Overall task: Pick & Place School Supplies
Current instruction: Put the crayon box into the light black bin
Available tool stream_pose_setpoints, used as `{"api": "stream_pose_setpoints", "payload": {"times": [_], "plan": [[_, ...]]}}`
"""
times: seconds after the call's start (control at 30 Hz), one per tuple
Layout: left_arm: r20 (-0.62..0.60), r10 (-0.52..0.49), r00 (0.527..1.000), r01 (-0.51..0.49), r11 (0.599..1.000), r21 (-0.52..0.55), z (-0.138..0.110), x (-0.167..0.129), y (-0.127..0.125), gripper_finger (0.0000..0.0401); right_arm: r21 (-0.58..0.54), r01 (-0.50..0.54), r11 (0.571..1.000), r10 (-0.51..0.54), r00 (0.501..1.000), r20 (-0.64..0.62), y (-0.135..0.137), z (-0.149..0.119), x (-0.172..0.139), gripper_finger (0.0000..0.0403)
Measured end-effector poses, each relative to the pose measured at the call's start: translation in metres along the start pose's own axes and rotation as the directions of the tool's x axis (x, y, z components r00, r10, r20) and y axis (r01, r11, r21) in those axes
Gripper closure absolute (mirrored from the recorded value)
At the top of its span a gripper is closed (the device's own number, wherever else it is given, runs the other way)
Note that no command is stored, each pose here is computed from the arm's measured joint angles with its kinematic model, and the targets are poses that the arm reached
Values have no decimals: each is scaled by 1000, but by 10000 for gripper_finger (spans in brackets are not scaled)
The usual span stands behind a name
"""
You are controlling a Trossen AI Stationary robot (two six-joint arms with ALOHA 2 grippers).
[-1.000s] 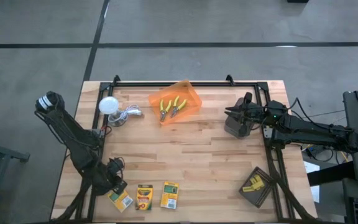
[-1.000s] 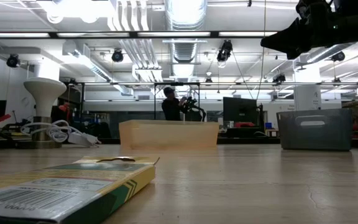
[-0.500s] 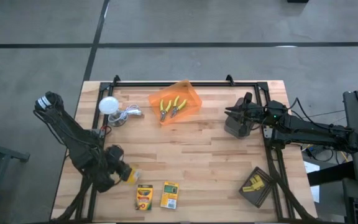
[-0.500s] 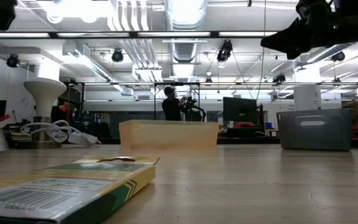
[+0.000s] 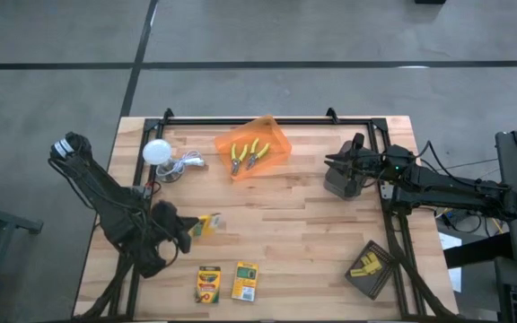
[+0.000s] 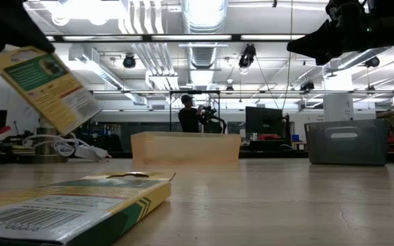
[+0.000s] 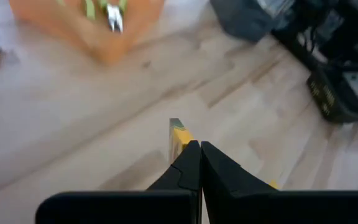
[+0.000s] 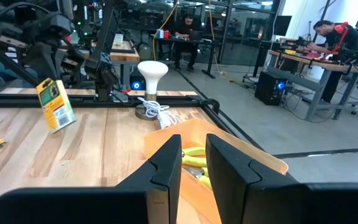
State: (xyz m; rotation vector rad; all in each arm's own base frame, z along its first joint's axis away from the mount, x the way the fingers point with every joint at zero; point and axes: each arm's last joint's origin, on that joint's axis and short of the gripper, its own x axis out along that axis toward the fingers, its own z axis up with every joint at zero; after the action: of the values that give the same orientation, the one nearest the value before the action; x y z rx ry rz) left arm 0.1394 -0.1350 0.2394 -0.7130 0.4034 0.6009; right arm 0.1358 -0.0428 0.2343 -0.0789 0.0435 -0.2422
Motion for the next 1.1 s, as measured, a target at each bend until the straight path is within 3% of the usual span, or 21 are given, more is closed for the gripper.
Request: {"api": "stream_pose_setpoints", "payload": {"times": [0.37,0.97,1.1], "plan": [[289,-49,956,44,999,22,4,5,3,396,0,0,1000,0,1000,0,0,0,0,335],[380,23,925,-77,989,127,2,42,-17,396,0,1,1000,-1,1000,0,0,0,0,335],[390,21,920,-103,976,190,-1,53,-26,396,0,0,1000,0,1000,0,0,0,0,335]]}}
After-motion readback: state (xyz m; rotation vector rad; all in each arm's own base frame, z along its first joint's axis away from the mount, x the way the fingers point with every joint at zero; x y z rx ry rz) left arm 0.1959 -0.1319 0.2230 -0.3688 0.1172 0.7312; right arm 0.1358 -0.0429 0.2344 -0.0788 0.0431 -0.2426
